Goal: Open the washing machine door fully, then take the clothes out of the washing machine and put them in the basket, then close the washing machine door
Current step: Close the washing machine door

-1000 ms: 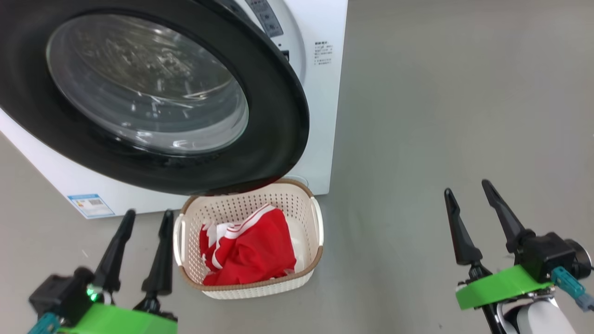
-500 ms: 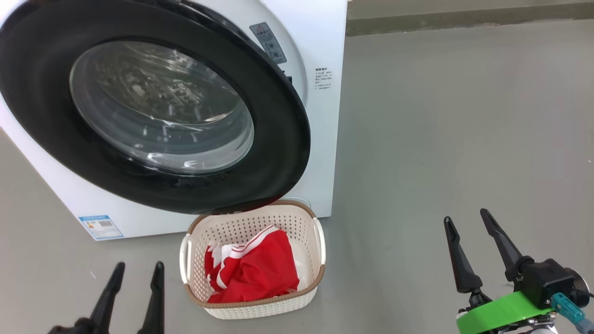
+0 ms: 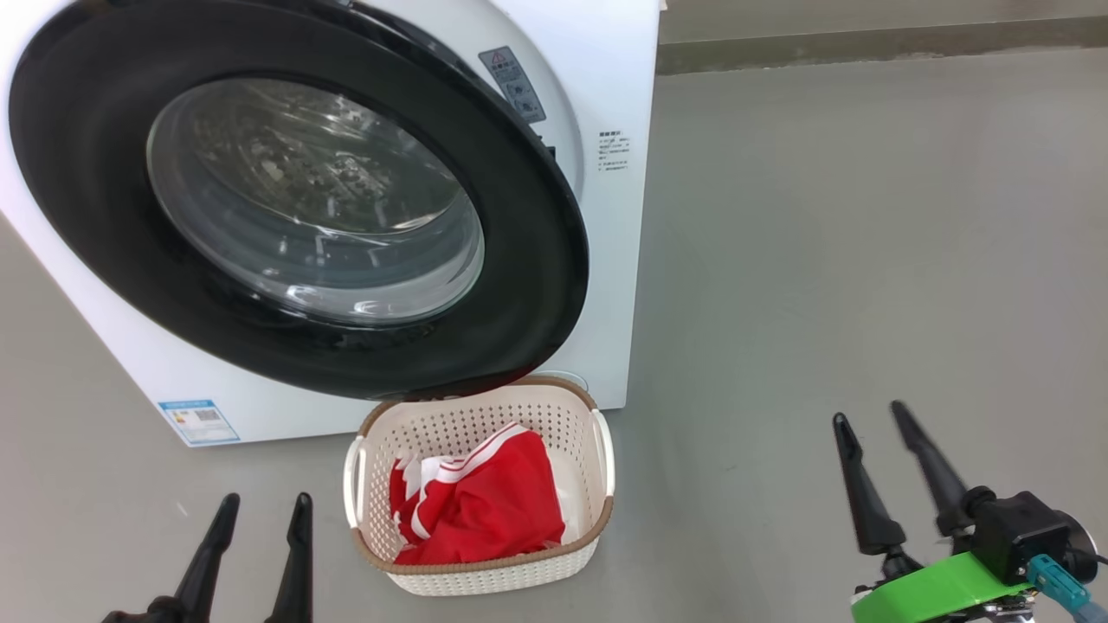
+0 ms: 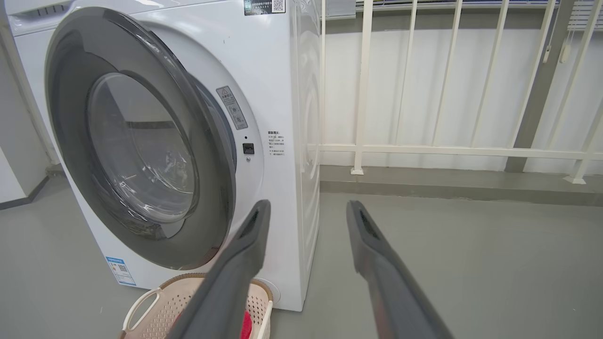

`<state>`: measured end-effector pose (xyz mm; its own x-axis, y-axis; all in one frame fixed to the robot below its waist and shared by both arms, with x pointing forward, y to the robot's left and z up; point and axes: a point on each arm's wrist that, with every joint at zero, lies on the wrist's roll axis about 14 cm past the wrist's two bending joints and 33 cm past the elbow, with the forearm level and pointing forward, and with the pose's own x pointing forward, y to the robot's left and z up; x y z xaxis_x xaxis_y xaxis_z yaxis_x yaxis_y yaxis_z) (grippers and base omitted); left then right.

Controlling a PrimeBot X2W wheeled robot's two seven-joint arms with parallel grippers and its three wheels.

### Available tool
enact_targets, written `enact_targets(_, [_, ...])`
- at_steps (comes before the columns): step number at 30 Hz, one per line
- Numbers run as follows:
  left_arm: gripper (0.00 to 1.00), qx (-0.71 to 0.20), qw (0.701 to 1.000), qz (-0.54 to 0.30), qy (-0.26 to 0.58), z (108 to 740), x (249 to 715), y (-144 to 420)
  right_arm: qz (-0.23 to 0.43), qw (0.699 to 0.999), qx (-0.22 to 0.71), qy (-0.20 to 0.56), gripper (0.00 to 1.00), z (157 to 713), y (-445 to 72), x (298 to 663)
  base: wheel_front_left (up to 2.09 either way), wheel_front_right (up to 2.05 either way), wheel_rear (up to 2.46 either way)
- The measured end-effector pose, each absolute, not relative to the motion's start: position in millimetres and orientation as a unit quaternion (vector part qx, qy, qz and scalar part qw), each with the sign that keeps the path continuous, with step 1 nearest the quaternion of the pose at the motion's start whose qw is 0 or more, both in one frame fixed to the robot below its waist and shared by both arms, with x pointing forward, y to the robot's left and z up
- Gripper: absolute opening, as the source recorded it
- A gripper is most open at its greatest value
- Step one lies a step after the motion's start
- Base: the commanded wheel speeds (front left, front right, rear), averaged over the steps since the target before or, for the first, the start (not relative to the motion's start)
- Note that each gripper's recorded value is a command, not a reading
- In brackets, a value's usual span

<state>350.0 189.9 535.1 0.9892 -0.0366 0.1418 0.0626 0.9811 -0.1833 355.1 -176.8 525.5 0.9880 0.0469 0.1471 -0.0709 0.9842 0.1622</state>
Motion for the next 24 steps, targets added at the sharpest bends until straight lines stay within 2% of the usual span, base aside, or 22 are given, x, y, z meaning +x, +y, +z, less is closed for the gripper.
enact_targets(9, [1.0, -0.096, 0.993, -0.016, -0.067, 531.8, 346.0, 192.7, 0.057, 0.994, 0.077, -0.046, 0.0, 511.4, -157.5, 367.6, 0.0, 0.0, 0.0])
enact_targets(17, [1.0, -0.094, 0.993, -0.012, -0.063, 529.3, 346.7, 195.6, 0.108, 0.991, 0.062, -0.05, 0.0, 523.3, -124.0, 407.6, 0.0, 0.0, 0.0])
enact_targets(24, [1.0, -0.095, 0.994, -0.007, -0.062, 528.1, 353.4, 197.6, 0.18, 0.981, 0.046, -0.05, 0.0, 532.1, -75.3, 441.2, 0.0, 0.0, 0.0])
